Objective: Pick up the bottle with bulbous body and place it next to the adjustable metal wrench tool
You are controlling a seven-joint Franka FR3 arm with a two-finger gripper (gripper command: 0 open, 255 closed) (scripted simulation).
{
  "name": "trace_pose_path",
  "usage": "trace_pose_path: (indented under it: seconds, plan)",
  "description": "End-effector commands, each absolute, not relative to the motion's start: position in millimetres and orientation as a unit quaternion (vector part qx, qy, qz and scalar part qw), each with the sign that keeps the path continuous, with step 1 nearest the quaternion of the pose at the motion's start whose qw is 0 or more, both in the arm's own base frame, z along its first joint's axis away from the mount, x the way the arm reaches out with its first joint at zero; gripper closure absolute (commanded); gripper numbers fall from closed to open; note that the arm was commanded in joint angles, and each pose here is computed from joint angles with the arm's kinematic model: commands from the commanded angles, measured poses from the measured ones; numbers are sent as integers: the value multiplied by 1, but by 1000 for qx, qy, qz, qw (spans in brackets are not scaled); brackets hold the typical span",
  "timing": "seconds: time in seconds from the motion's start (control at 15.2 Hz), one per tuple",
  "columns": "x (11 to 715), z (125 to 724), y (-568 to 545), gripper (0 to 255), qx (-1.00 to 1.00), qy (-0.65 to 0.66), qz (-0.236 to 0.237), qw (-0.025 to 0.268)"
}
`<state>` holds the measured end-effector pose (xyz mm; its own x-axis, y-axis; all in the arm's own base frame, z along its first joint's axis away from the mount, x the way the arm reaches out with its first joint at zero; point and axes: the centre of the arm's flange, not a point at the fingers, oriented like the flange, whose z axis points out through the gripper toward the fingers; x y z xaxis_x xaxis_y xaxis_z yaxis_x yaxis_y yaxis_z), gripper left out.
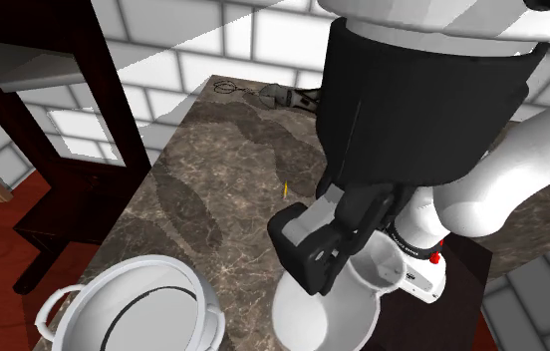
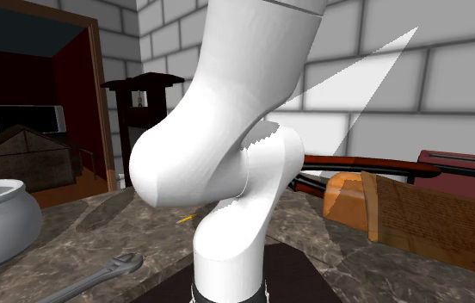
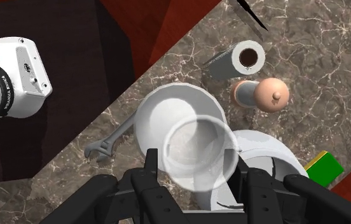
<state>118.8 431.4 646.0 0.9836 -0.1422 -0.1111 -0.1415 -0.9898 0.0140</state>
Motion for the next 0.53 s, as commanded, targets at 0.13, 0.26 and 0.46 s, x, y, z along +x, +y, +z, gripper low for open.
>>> trace_pose_path:
  seconds: [0.13,0.26,0.46]
  plan:
    - [119,625,431,255,996,-71,-56,3]
    - [119,615,431,255,996,-71,-56,3]
    - [119,599,431,255,996,-71,-56,3]
